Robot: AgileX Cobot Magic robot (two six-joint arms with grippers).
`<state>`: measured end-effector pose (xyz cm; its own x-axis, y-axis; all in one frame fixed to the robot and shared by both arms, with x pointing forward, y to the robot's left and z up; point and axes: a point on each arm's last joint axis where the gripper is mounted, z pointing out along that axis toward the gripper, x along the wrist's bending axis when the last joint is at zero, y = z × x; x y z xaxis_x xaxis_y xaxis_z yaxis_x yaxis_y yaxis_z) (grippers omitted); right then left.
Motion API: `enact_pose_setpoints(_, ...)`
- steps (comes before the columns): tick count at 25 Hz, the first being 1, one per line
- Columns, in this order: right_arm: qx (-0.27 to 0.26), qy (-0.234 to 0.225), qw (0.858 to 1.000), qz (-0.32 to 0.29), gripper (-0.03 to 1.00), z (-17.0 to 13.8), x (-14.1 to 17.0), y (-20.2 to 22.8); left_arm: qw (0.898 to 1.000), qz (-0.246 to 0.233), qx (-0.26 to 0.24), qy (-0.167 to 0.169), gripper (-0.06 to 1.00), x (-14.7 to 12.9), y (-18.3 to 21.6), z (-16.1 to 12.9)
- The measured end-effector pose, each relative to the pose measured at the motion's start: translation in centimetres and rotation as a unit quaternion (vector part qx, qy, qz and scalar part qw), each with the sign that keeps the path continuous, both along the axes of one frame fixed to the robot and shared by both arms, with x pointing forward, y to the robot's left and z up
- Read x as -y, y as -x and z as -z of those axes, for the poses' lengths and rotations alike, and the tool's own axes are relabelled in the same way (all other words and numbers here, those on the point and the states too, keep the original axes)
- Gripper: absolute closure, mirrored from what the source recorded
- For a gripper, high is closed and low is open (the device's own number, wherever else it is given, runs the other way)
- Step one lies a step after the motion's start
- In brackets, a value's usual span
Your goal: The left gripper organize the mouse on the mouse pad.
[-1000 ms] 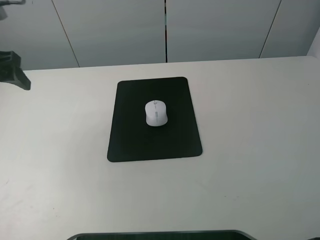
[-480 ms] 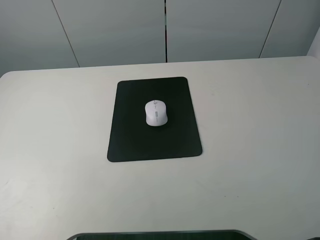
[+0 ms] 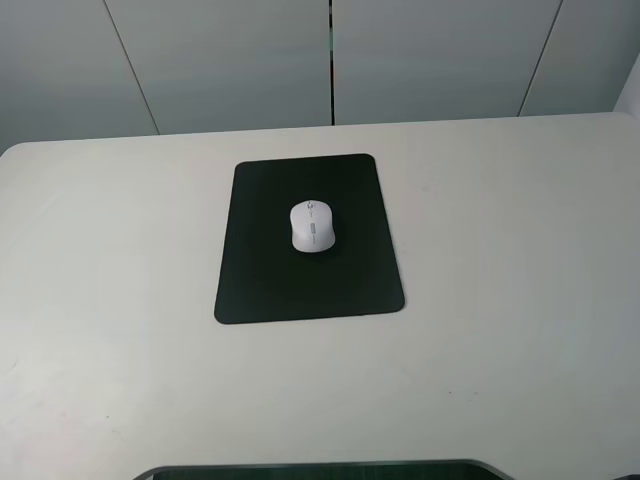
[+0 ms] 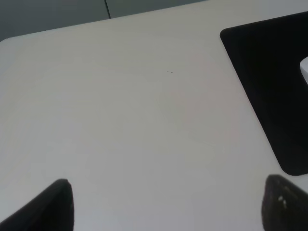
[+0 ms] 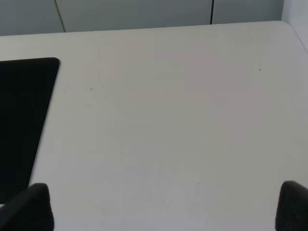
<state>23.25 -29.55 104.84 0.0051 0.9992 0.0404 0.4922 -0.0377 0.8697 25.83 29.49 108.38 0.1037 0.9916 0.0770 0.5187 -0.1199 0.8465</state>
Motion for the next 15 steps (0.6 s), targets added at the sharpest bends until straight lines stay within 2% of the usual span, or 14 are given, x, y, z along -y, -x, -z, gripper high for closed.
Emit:
enact_pose_setpoints(6,0.0,0.0,1.0,0.0,0.27,0.0,0.0,0.0,0.999,0.008,0.037,-0.014,0.2,0.1,2.7,2.7)
enact_pose_setpoints(15,0.0,0.0,1.0,0.0,0.27,0.0,0.0,0.0,0.999,0.005,0.037,-0.018,0.2,0.0,2.8,2.9)
